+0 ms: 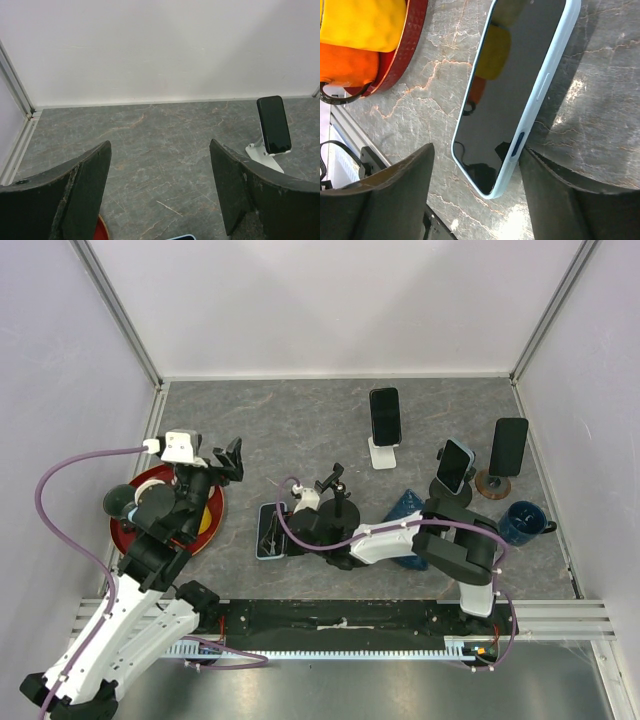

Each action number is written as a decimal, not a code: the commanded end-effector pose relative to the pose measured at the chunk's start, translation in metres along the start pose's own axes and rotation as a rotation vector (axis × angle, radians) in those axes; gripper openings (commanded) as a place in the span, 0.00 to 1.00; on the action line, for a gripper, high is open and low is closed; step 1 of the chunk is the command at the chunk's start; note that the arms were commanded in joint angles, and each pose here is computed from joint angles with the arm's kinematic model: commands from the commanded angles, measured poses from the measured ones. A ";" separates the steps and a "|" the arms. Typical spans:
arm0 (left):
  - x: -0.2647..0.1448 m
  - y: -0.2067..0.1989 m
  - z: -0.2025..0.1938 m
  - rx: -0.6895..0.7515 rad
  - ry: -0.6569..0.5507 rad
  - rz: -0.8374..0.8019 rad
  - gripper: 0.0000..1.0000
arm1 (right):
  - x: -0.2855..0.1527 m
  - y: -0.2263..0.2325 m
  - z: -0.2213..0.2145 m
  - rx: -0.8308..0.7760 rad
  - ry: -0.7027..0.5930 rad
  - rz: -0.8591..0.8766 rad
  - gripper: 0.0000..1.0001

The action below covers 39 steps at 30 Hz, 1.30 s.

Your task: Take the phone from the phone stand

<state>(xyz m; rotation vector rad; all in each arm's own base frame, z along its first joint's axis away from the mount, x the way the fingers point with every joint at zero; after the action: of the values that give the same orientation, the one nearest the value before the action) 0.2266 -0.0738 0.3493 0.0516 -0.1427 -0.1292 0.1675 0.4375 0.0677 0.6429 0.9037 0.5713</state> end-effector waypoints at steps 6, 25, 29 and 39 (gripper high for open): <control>0.006 -0.013 -0.003 -0.026 0.015 -0.073 0.86 | -0.031 0.040 0.029 -0.093 -0.074 0.134 0.88; 0.010 -0.087 -0.023 -0.027 0.181 -0.563 0.86 | -0.160 0.047 0.081 -0.608 -0.085 0.101 0.98; 0.013 -0.099 -0.028 -0.045 0.236 -0.630 0.86 | -0.191 0.025 0.100 -0.653 -0.163 -0.015 0.98; 0.016 -0.135 -0.035 -0.204 0.403 -0.806 0.82 | -0.270 -0.038 0.161 -0.538 -0.598 -0.337 0.98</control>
<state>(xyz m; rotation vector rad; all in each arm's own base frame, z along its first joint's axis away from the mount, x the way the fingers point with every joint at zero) 0.2386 -0.1878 0.3010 0.0268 0.2309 -0.7977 0.1616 0.2307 0.2537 0.1690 0.3635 0.5177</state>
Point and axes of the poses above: each gripper's point midway between its finger pads, its own x axis out along the fingers, its own y axis along the line the jaws close on, z = x × y, the point moved 4 cm from there along -x, back along the fingers, and after that the axes turned 8 degrees about x, right-handed, at the moved point
